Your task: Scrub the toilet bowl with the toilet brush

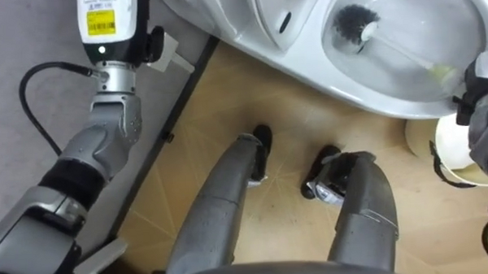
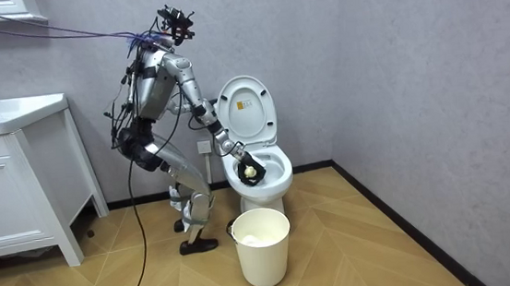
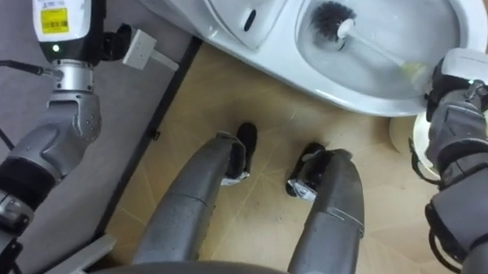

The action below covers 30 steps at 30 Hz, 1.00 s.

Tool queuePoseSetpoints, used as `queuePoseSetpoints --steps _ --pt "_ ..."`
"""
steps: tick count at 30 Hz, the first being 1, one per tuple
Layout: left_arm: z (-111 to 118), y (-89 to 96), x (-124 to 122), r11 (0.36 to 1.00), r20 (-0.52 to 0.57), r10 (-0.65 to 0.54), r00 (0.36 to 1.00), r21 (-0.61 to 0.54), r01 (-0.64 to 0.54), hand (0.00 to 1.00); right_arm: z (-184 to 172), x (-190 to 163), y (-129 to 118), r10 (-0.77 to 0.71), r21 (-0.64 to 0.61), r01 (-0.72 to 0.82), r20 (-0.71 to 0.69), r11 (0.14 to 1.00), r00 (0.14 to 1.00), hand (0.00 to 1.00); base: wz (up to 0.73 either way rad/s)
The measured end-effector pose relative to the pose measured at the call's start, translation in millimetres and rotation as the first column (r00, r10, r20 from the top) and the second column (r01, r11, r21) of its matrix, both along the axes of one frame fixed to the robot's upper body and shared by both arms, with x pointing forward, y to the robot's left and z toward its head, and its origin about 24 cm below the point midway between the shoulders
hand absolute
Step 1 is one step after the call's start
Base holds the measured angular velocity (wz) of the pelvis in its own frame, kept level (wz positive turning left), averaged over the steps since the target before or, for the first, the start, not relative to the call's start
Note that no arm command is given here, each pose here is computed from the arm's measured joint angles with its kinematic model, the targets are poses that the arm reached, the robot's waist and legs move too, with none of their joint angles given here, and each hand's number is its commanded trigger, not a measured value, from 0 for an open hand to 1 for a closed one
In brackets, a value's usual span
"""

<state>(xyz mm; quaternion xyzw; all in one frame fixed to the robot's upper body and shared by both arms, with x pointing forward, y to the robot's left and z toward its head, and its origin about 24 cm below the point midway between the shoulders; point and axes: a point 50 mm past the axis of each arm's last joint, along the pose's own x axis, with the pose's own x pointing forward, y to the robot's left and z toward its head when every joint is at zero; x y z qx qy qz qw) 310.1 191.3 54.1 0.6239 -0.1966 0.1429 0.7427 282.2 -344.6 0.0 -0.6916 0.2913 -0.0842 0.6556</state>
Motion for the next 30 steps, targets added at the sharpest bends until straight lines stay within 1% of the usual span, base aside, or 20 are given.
queuePoseSetpoints --steps 4,8,10,15,18,22,27,30 --pt "2.8 -2.2 3.2 1.000 -0.003 -0.010 1.000 0.003 0.010 0.00 3.1 -0.1 -3.3 0.033 -0.061 -0.034 -0.027 0.998 0.999 1.00 -0.06" --pt "3.7 -9.5 8.2 1.000 -0.014 -0.030 0.999 0.004 0.030 0.00 3.5 -1.0 -4.8 0.079 -0.164 -0.094 -0.098 0.982 0.992 1.00 0.02" --pt "2.4 -10.1 7.7 1.000 -0.018 -0.029 0.999 0.004 0.029 0.00 4.4 -0.6 -5.0 0.083 -0.188 -0.103 -0.109 0.977 0.991 1.00 -0.02" --pt "-5.2 -23.2 7.2 0.999 -0.041 -0.038 0.998 -0.038 0.037 0.00 10.6 -5.5 -14.4 0.091 -0.293 -0.130 -0.142 0.947 0.986 1.00 -0.04" --pt "-11.7 -27.0 4.0 0.998 -0.068 -0.045 0.997 -0.054 0.042 0.00 5.7 -14.4 -17.1 0.095 -0.341 -0.143 -0.155 0.929 0.983 1.00 -0.06" --pt "-15.0 -26.9 1.2 0.997 -0.078 -0.048 0.996 -0.065 0.043 0.00 -0.9 -18.6 -12.6 0.101 -0.358 -0.156 -0.168 0.921 0.981 1.00 0.01" --pt "-33.6 -21.8 -12.5 0.996 -0.151 -0.041 0.988 -0.088 0.028 0.00 -15.1 -26.3 -4.2 0.108 -0.346 -0.170 -0.191 0.923 0.976 1.00 -0.03" --pt "-37.7 -18.9 -17.4 0.993 -0.173 -0.033 0.984 -0.118 0.013 0.00 -18.3 -26.3 -0.8 0.106 -0.330 -0.163 -0.186 0.930 0.977 1.00 -0.09"
